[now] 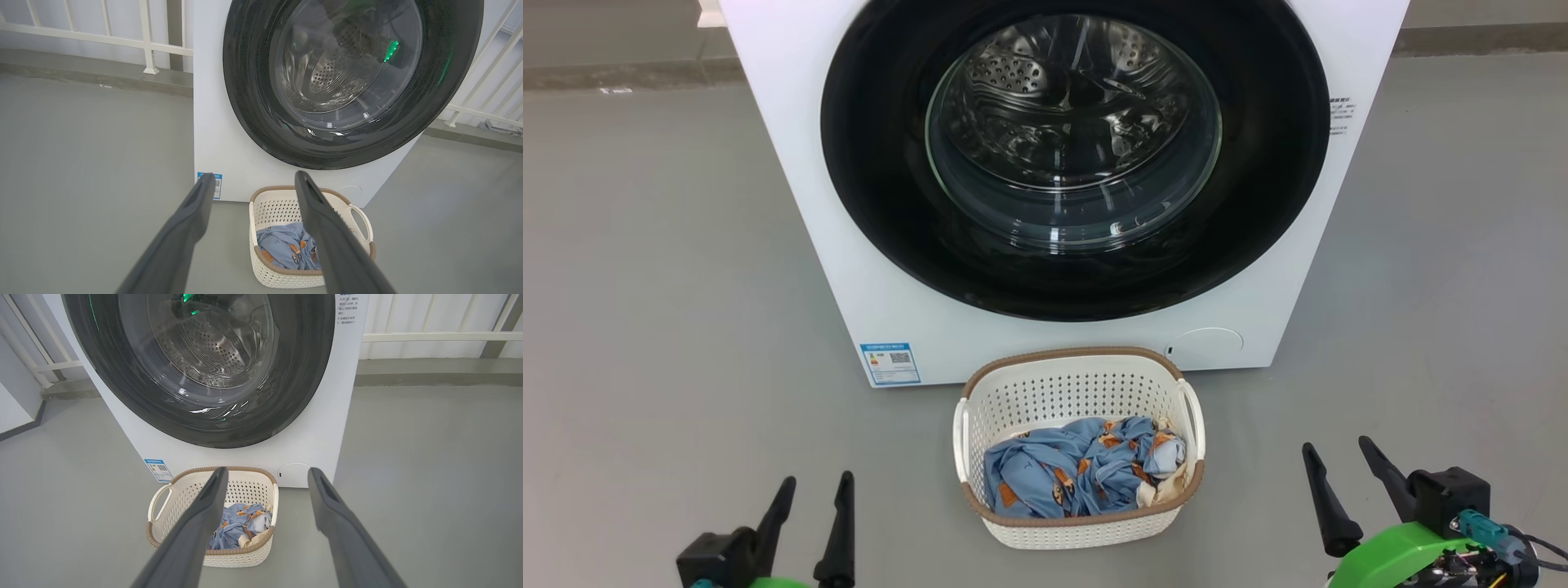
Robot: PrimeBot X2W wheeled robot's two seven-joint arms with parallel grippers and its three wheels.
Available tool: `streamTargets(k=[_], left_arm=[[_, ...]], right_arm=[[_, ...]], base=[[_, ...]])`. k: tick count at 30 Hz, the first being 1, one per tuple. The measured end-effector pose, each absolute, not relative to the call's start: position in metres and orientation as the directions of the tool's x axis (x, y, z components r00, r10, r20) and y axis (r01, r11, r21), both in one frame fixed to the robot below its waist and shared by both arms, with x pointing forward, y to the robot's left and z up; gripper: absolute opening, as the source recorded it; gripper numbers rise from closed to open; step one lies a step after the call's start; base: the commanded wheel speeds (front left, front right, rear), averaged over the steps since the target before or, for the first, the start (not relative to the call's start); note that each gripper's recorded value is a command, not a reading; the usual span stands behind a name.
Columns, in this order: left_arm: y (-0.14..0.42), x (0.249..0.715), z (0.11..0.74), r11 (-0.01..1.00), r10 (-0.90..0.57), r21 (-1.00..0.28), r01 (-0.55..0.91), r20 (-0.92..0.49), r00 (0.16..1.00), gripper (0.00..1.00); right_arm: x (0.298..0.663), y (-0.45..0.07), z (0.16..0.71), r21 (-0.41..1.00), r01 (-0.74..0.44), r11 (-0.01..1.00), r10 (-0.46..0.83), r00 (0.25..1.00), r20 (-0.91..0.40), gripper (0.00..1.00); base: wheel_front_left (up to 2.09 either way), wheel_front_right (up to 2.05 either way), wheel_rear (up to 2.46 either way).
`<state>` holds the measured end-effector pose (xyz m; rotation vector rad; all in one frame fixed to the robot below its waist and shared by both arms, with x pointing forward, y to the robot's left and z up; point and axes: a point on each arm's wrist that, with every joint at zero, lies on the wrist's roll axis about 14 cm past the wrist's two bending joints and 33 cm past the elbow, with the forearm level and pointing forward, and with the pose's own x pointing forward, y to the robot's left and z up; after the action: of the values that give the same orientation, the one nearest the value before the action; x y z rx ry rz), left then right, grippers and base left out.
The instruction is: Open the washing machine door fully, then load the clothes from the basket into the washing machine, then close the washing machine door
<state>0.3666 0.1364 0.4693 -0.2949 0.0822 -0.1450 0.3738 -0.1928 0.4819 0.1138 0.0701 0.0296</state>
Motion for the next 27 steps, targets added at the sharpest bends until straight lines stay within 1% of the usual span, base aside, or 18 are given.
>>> streamTargets(k=[14, 27], left_arm=[[0.1331, 0.3687, 0.4716, 0.970, -0.169, -0.186, 0.159, -0.039, 0.985, 1.00], [0.1408, 0.3694, 0.4655, 0.974, -0.130, -0.196, 0.116, -0.061, 0.990, 1.00]], right_arm=[[0.3736, -0.1896, 0.4898, -0.015, -0.054, 0.998, 0.053, 0.998, -0.030, 1.00], [0.3743, -0.1902, 0.4915, -0.012, -0.047, 0.999, 0.046, 0.999, -0.020, 1.00]], base=[[0.00, 0.00, 0.00], [0.00, 0.00, 0.00]])
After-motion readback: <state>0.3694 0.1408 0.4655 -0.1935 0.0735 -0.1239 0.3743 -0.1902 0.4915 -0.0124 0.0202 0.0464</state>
